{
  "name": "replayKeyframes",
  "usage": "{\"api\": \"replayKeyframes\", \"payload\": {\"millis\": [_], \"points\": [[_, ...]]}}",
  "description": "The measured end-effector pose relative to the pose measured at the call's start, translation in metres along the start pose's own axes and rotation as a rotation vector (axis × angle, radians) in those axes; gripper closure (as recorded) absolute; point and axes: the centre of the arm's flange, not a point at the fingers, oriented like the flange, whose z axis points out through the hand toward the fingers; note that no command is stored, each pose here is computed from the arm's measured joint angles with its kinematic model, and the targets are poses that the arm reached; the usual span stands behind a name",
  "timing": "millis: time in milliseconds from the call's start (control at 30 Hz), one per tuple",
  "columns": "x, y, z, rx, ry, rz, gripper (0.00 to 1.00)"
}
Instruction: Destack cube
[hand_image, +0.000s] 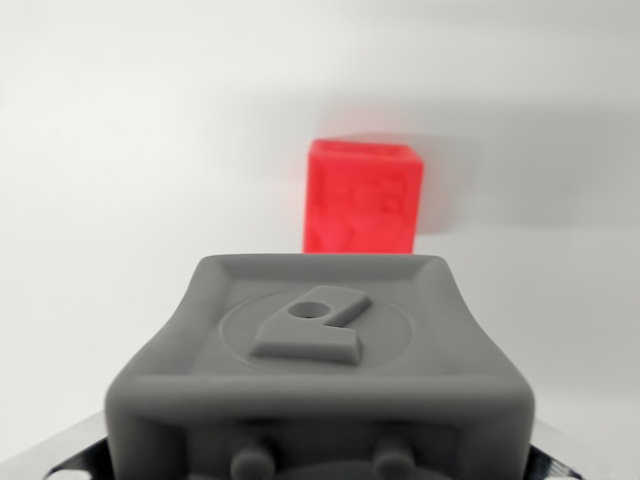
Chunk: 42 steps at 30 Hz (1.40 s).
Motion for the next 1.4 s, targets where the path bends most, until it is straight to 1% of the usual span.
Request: {"api": "replayKeyframes", "payload": {"millis": [167, 400, 567, 733, 933, 1033, 1400], "points": [[-0.007, -0.004, 0.003, 0.0003, 0.0002, -0.021, 1.0], [-0.018, -0.01, 0.008, -0.001, -0.0011, -0.053, 1.0], [-0.026, -0.014, 0.011, 0.0, -0.0001, -0.075, 1.0], [-0.033, -0.018, 0.014, -0.0001, -0.0005, -0.097, 1.0], [-0.043, -0.024, 0.017, 0.0, 0.0003, -0.124, 1.0], [-0.049, -0.027, 0.02, -0.0007, -0.0004, -0.14, 1.0], [-0.066, -0.036, 0.025, 0.0003, 0.0006, -0.19, 1.0]]}}
